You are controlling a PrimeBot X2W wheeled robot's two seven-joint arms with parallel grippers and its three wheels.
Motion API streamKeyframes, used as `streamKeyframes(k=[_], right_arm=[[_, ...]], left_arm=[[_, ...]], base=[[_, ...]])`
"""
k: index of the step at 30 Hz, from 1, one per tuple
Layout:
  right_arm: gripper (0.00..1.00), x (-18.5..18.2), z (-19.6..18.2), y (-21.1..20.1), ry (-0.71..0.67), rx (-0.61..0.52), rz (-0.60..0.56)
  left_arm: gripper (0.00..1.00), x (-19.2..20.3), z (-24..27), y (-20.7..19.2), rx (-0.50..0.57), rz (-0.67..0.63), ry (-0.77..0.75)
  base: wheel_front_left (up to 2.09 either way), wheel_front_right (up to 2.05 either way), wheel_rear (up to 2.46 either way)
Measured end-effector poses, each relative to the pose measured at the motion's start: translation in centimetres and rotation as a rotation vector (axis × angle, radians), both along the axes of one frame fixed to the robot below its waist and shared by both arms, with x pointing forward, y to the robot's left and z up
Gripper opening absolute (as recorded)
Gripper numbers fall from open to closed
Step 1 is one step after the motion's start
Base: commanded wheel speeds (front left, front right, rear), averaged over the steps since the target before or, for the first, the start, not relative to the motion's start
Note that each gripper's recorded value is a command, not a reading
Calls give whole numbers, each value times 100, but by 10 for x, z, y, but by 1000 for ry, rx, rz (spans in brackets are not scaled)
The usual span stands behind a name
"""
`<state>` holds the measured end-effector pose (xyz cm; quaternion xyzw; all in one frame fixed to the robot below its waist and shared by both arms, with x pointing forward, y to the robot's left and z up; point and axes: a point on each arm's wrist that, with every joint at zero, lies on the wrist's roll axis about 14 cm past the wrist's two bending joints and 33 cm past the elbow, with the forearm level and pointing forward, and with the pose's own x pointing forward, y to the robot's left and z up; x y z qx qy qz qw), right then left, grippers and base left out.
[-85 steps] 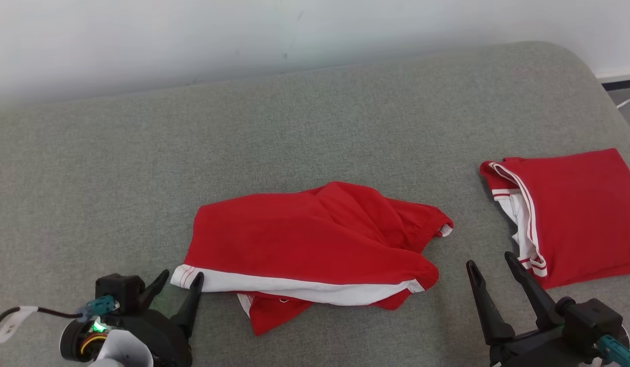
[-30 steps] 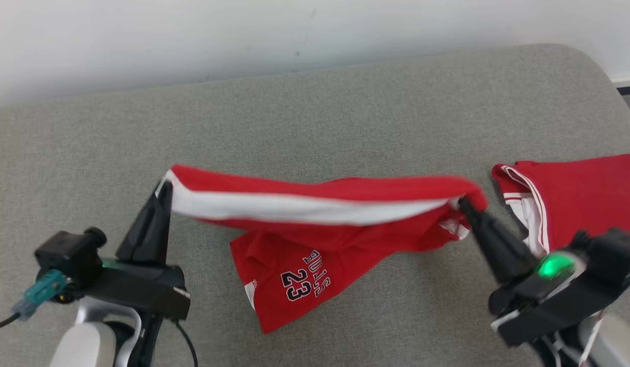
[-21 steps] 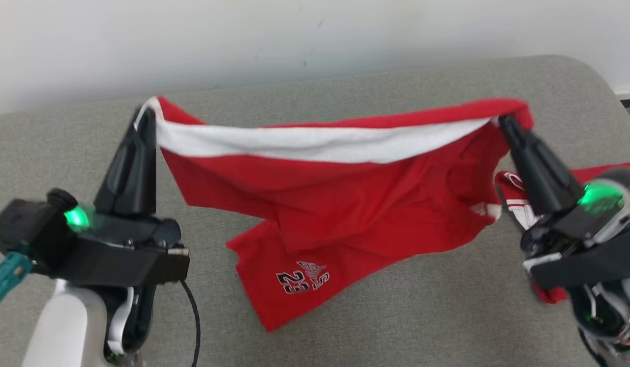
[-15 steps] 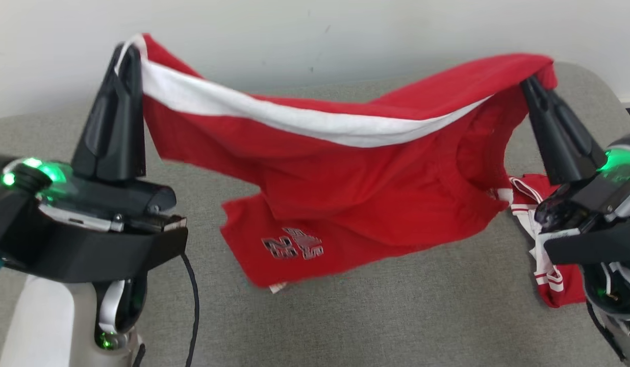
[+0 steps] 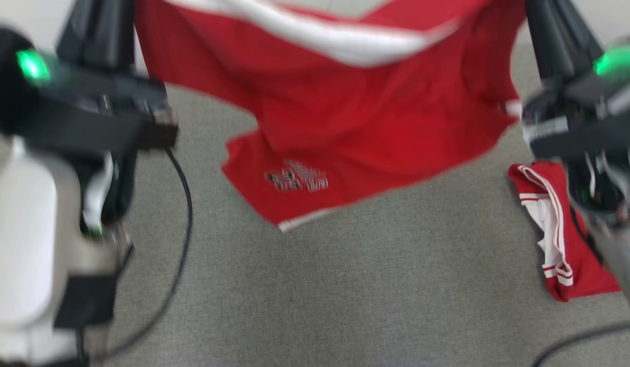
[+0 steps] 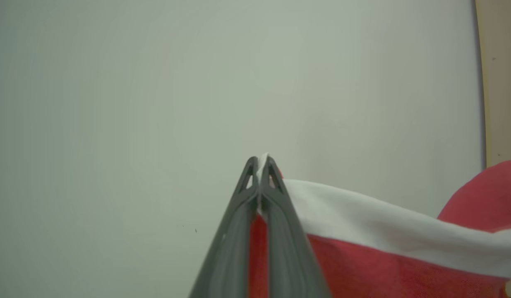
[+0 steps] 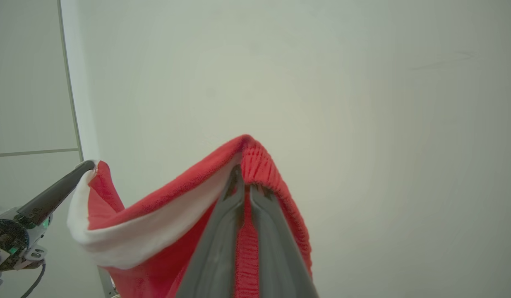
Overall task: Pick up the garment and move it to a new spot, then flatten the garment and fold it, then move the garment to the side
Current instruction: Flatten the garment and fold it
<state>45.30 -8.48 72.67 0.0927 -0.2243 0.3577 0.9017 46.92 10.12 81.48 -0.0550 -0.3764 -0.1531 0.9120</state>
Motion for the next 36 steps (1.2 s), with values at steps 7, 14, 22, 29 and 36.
streamKeyframes(k=[7, 14, 22, 29, 36], right_arm=[[0, 67, 20, -1, -50, -9, -90], [0, 112, 23, 10, -55, -31, -138], [0, 129, -99, 33, 188, -178, -83], [0, 107, -189, 34, 414, -200, -32], [0, 50, -242, 22, 596, -155, 1]], left_arm=[[0, 60, 17, 9, -4, 58, -18], [0, 98, 29, 19, -9, 114, -70], [0, 129, -66, 12, 12, 86, 129], [0, 112, -149, 17, 13, 90, 282], [0, 60, -211, 36, -20, 141, 423]], base=[[0, 0, 0], [0, 0, 0], [0, 0, 0], [0, 0, 0], [0, 0, 0]])
